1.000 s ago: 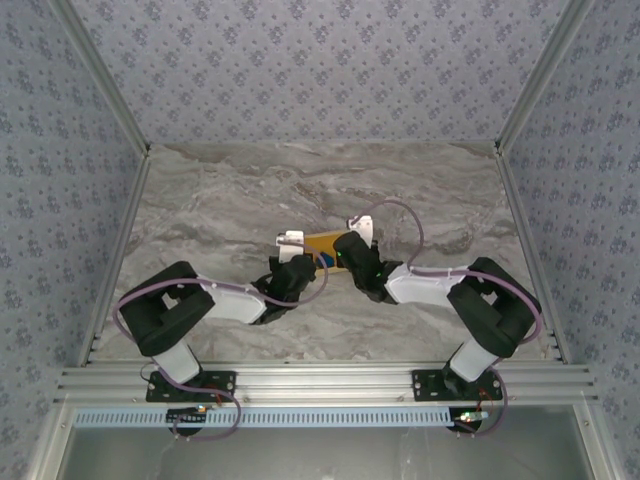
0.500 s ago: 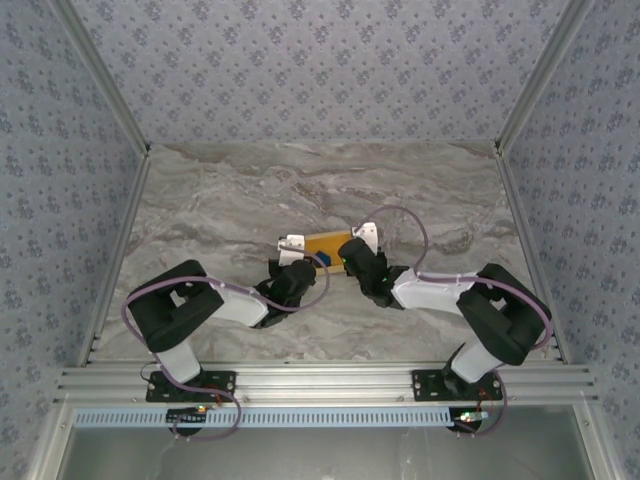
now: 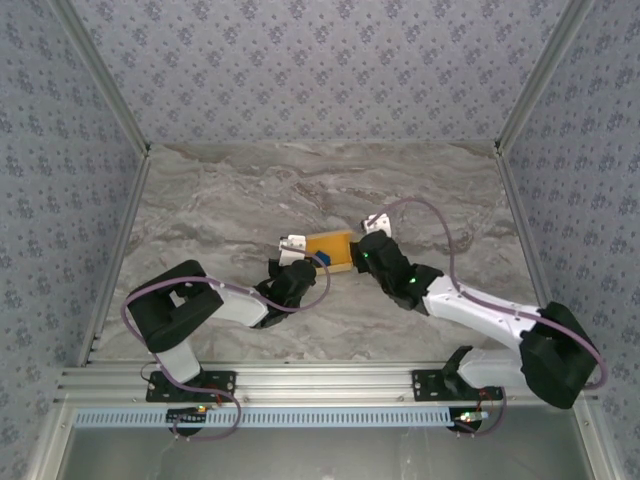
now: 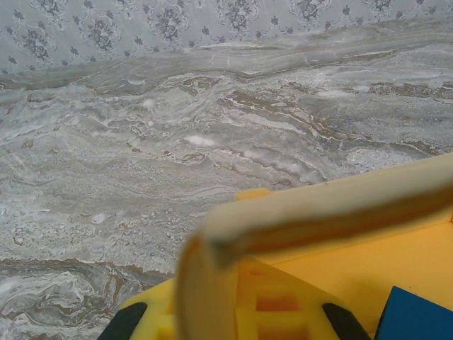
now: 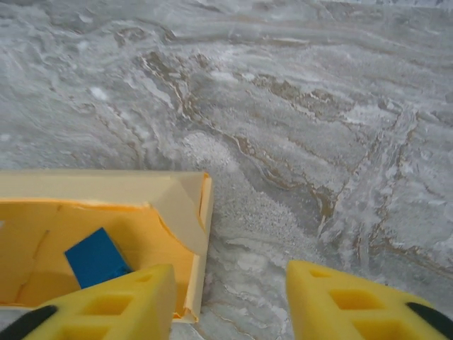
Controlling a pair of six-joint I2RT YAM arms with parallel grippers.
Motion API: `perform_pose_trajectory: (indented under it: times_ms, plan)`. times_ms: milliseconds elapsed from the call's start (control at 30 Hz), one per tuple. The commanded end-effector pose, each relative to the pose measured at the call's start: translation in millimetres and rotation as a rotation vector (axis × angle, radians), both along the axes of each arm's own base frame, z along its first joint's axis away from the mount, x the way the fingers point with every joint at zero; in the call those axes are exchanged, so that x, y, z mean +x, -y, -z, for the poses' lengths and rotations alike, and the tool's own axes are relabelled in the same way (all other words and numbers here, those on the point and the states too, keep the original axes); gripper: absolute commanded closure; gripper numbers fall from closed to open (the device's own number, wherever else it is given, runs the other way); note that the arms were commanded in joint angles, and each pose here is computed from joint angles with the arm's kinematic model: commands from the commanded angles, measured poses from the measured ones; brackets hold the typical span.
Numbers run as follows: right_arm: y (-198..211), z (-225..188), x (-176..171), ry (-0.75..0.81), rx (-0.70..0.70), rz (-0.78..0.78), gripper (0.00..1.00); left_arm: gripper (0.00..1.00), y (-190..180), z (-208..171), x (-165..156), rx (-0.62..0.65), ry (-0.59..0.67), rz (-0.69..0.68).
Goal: Fold the paper box
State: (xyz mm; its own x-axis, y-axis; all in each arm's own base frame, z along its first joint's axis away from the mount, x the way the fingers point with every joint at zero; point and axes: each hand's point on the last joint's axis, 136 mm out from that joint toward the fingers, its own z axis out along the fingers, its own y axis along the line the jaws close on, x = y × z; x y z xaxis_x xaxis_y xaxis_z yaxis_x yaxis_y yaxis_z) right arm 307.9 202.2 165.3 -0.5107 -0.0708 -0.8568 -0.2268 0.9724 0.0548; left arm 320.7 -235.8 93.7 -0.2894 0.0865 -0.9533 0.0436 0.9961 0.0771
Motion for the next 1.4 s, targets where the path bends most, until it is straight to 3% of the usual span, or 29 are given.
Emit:
perform_pose_trajectory:
  times_ms: [0,167,367,933,1033,1200,1367]
  plan:
    - [-7,-29,7,-0.018,0.032,-0.079,0.46,1.0,-8,12,-8,0.097,-0.04,0.008]
    - [-17,-28,38,-0.147,0.067,-0.108,0.39,1.0,-5,11,-8,0.101,-0.038,0.013]
    - [-38,-8,72,-0.328,0.092,-0.155,0.37,1.0,-2,9,-7,0.105,-0.034,0.015]
    - [-32,59,50,-0.475,0.008,-0.131,0.4,0.95,2,5,-16,0.109,-0.031,0.027]
    - [-31,61,48,-0.476,0.001,-0.127,0.41,0.89,2,4,-19,0.108,-0.032,0.028]
    - [-30,64,45,-0.477,-0.005,-0.122,0.41,0.7,-2,3,-28,0.092,-0.035,0.033]
    - [-29,66,43,-0.479,-0.022,-0.114,0.41,0.58,-3,-1,-40,0.075,-0.053,0.062]
